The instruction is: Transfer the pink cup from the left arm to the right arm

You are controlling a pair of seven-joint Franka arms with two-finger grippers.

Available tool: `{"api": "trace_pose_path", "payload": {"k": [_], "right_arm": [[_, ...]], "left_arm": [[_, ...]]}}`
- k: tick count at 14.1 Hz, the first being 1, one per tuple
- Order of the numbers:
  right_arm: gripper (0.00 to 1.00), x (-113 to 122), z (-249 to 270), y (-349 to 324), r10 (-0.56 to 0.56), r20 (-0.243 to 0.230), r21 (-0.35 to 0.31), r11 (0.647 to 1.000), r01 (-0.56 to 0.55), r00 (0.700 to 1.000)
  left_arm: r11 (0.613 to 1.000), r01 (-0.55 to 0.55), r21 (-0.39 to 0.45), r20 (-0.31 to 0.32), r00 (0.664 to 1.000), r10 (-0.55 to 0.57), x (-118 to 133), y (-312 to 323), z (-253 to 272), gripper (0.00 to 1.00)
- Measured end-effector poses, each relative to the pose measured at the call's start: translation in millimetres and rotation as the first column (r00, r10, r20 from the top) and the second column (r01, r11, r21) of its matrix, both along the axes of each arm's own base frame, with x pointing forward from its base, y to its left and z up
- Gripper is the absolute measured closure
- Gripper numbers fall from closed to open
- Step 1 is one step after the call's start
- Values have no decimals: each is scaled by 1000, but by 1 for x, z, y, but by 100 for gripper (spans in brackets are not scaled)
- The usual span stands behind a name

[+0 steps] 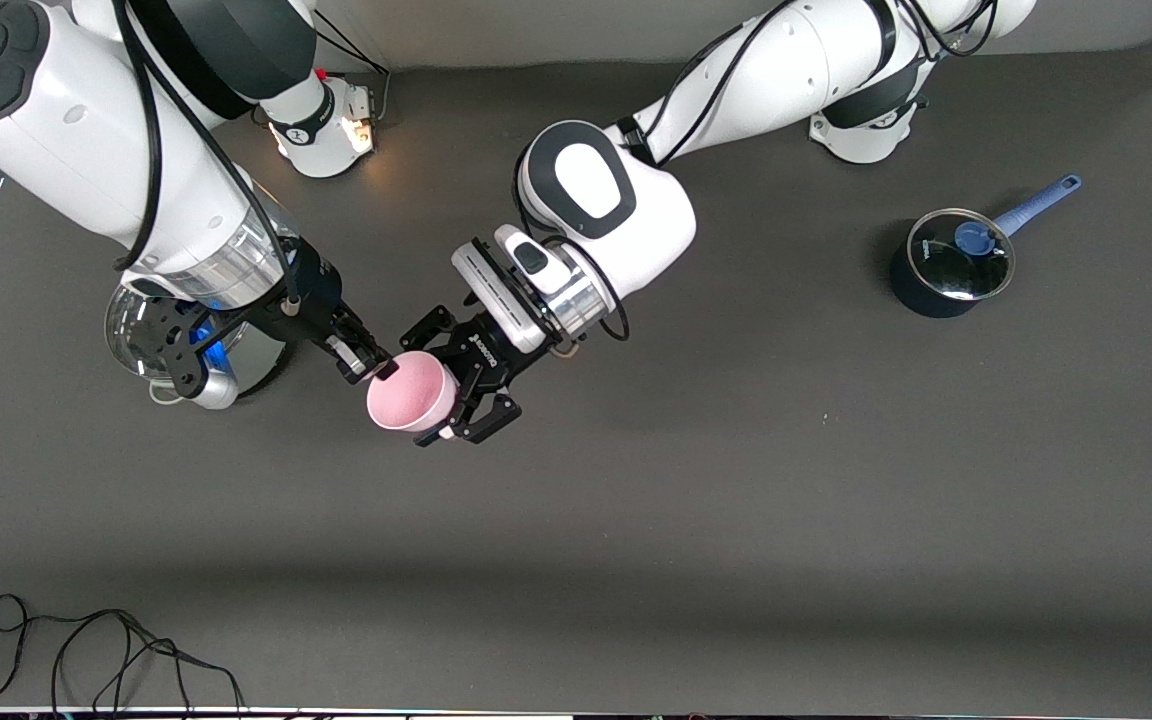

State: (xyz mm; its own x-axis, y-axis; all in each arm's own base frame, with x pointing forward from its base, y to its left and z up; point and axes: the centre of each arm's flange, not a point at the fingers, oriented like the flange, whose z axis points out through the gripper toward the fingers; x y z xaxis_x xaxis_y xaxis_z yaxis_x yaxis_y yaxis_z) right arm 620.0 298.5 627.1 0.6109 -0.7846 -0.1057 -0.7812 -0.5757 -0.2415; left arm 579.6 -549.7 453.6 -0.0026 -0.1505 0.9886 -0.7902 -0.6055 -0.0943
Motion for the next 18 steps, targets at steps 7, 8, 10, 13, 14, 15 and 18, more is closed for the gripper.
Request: {"api": "trace_pose_path", "payload": {"k": [7,8,10,13,14,15,18], "right_arm": [[98,2,3,-2,-9,12,3,1000,9,1000],[98,4,5,-6,-18,20,3,1000,18,1000],[98,14,9,-23,-53,46,2,999,53,998],[98,38,4,-88,-117,47,-39,992,119,992],[98,47,1,-116,-123,46,-50,991,125,991],[98,55,-1,-146,-128,49,-64,989,131,991],[98,69,-5,-241,-86,69,-140,986,95,994]], "left_arm": [[1000,-14,14,17,1000,14,9,8,-1,0],[1000,-16,17,18,1000,16,10,9,-1,0],[1000,-13,24,36,999,12,20,16,-2,0],[999,29,44,84,996,-33,71,65,-9,0],[997,66,45,93,993,-70,90,89,-12,0],[993,106,53,102,989,-111,107,113,-14,0],[969,232,83,114,964,-240,137,181,-24,0]]}}
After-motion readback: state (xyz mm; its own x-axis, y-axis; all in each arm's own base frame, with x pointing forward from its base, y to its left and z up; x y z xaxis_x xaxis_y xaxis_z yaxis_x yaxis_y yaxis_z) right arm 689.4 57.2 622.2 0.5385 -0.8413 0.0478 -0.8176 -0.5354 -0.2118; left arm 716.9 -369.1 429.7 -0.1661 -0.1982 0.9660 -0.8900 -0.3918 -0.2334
